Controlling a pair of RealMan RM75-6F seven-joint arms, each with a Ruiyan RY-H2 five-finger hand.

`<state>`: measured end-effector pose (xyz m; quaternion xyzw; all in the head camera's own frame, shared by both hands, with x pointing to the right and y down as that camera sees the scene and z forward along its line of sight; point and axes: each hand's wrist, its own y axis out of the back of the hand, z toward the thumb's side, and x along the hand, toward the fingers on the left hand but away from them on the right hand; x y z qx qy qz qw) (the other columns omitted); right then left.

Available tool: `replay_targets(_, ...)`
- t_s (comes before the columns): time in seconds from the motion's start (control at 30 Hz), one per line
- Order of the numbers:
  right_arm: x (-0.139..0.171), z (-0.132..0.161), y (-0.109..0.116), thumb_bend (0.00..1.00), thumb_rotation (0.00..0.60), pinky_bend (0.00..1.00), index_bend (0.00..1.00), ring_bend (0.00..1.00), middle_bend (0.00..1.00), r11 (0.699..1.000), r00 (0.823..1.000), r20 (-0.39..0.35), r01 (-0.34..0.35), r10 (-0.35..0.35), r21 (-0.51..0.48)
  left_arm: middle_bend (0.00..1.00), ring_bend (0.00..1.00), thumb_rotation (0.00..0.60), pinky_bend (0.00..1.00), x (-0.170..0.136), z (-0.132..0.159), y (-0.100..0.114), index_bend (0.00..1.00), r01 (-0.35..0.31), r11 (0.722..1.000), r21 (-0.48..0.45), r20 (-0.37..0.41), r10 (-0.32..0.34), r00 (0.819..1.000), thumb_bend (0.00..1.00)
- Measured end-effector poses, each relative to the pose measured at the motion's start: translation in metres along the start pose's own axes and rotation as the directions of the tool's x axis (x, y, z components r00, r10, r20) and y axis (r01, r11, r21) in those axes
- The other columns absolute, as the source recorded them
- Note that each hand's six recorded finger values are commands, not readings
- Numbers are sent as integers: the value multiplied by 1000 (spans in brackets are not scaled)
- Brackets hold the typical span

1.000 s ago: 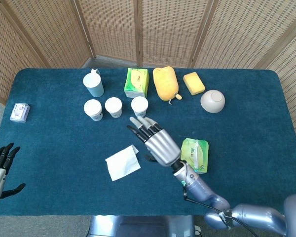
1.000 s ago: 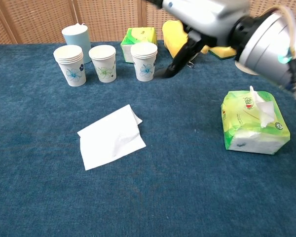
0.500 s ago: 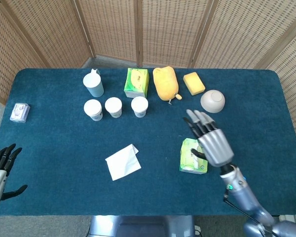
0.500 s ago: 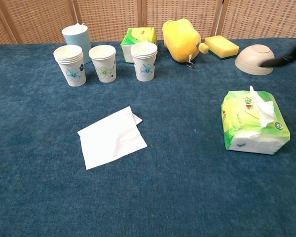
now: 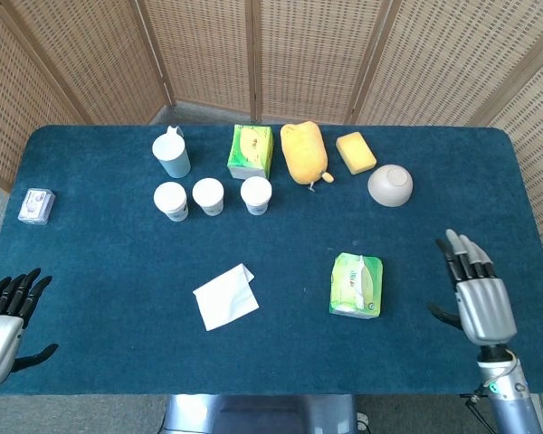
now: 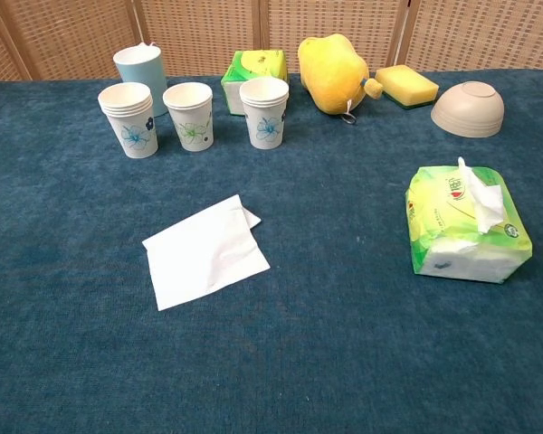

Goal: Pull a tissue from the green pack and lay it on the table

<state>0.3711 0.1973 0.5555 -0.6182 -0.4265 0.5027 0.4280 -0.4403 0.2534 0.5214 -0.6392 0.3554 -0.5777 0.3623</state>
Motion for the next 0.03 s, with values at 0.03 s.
replay_targets(0.03, 5, -5, 1, 0, 600, 141, 0, 0, 0, 1000, 1000, 17, 2, -2, -9, 0, 0, 600, 0, 0, 0, 0, 0, 1, 1000, 2, -1, -1, 1000, 0)
